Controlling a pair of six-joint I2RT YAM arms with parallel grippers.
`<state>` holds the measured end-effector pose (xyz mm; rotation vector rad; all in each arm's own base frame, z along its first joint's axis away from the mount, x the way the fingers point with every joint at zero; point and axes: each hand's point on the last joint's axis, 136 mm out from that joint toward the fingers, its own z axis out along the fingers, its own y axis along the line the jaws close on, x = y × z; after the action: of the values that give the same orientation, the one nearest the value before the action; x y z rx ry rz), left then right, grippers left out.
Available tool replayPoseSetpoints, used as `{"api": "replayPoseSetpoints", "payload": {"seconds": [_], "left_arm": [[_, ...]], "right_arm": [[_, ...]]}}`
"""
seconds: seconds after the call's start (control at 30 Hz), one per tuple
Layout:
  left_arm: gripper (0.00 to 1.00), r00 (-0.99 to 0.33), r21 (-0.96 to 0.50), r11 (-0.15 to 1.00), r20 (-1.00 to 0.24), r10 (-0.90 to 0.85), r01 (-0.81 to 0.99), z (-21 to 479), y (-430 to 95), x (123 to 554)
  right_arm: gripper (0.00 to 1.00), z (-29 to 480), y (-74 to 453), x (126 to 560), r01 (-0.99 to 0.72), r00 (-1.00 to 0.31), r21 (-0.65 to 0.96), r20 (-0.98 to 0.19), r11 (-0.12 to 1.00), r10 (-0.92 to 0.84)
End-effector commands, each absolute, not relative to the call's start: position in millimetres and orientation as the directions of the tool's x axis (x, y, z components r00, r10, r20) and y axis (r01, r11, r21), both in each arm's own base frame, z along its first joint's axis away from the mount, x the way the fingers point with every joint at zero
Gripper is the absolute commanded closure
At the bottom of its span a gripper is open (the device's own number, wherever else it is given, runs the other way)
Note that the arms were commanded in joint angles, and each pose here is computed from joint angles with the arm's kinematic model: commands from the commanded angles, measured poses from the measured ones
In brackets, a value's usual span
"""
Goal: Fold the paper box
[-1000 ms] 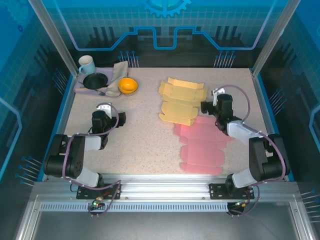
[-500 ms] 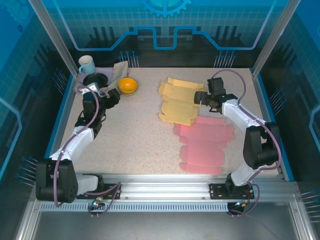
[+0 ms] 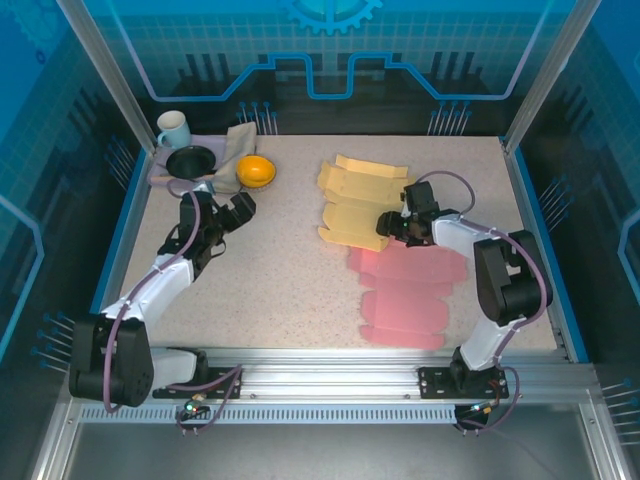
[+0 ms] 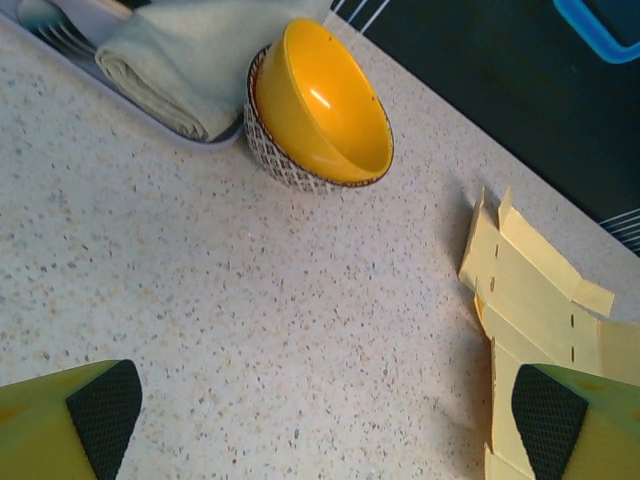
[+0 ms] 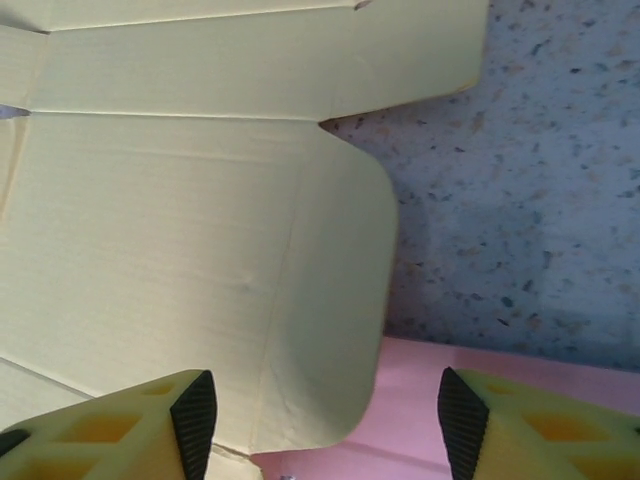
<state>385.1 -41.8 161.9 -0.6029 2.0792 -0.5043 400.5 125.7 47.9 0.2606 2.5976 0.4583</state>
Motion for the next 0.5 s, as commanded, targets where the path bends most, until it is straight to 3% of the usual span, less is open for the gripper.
{"api": "replayPoseSetpoints", "payload": {"seconds": [0.0,0.13,0.47], "left_arm": [[0.01,-0.526,-0.567,0.791,-0.610,-0.592,-0.231,149.7,-50.6,380.3],[0.01,-0.541,-0.573,0.790,-0.603,-0.586,-0.218,147.1,-58.0,380.6],[0.01,-0.574,-0.572,0.795,-0.589,-0.569,-0.201,139.2,-69.1,377.1]], "right_arm": [[0.40,53.9,140.6,412.3,0.044,-0.841,0.408,-0.477,0.912,0.254],[0.44,46.3,140.1,414.7,0.055,-0.838,0.410,-0.477,0.910,0.265],[0.45,35.7,143.4,422.0,0.082,-0.835,0.468,-0.449,0.880,0.317]]}}
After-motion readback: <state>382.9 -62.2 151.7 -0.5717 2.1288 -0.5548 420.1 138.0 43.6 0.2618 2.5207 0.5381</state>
